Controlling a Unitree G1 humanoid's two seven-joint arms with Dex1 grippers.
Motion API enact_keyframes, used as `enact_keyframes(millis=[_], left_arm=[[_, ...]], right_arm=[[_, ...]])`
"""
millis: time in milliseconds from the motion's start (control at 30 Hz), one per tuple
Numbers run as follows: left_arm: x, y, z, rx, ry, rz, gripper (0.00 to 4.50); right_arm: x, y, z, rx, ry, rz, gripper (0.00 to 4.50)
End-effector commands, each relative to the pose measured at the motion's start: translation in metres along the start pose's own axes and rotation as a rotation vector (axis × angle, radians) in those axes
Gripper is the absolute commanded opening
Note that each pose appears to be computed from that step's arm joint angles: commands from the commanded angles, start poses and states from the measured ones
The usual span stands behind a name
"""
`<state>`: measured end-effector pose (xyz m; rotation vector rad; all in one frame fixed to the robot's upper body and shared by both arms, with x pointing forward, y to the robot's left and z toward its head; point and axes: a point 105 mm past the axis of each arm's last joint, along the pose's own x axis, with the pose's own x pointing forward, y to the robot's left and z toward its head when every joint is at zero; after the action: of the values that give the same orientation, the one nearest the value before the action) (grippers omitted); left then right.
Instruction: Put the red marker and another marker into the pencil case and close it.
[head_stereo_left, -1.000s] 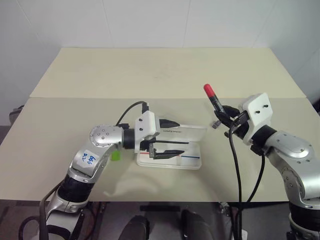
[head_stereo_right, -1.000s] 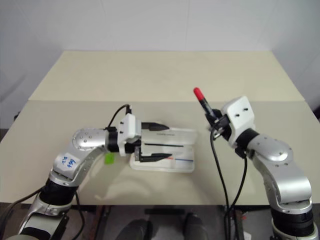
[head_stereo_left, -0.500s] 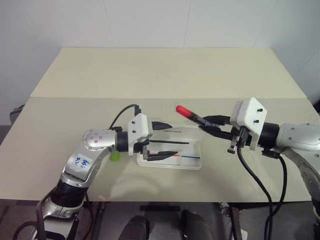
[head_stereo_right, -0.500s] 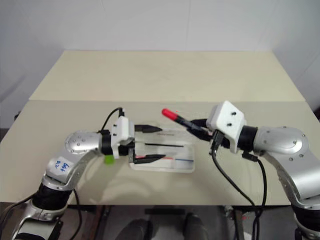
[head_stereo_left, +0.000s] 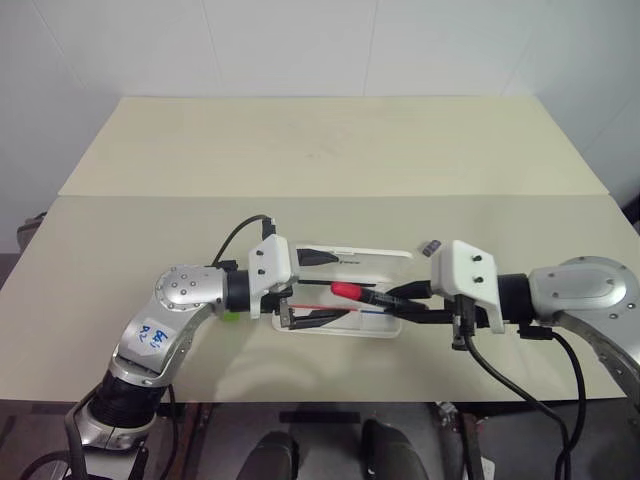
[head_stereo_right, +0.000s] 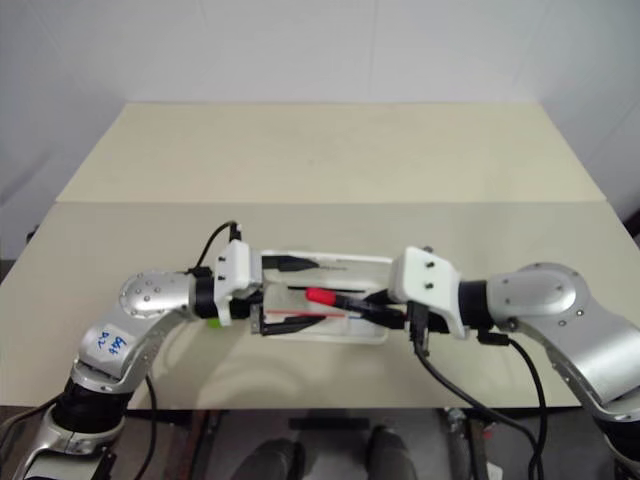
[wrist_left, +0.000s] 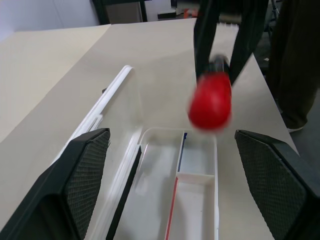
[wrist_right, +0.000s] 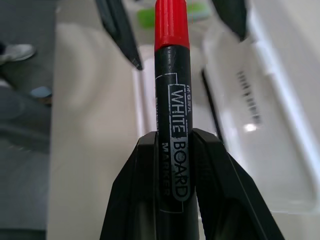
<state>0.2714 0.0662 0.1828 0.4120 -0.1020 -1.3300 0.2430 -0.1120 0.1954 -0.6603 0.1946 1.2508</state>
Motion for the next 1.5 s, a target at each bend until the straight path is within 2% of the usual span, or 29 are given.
enact_keyframes(millis=[33,300,567,1500], left_arm=[[-0.005,-0.003,0.009,0.029,-0.016,0.007,4.24],[-0.013,-0.005,0.005,0.020,0.008,0.038,4.24],[-0.017,-0.008,0.007,0.019,0.015,0.062,4.24],[-0.017,-0.006,0.008,0.016,0.014,0.065,4.24]], right_arm=[[0.000,0.001,0.006,-0.043,0.002,0.014,0.60],[0.024,-0.005,-0.004,-0.081,0.036,0.084,0.60],[0.043,-0.019,-0.008,-0.106,0.043,0.083,0.60],[0.055,-0.026,-0.013,-0.111,0.095,0.083,0.60]])
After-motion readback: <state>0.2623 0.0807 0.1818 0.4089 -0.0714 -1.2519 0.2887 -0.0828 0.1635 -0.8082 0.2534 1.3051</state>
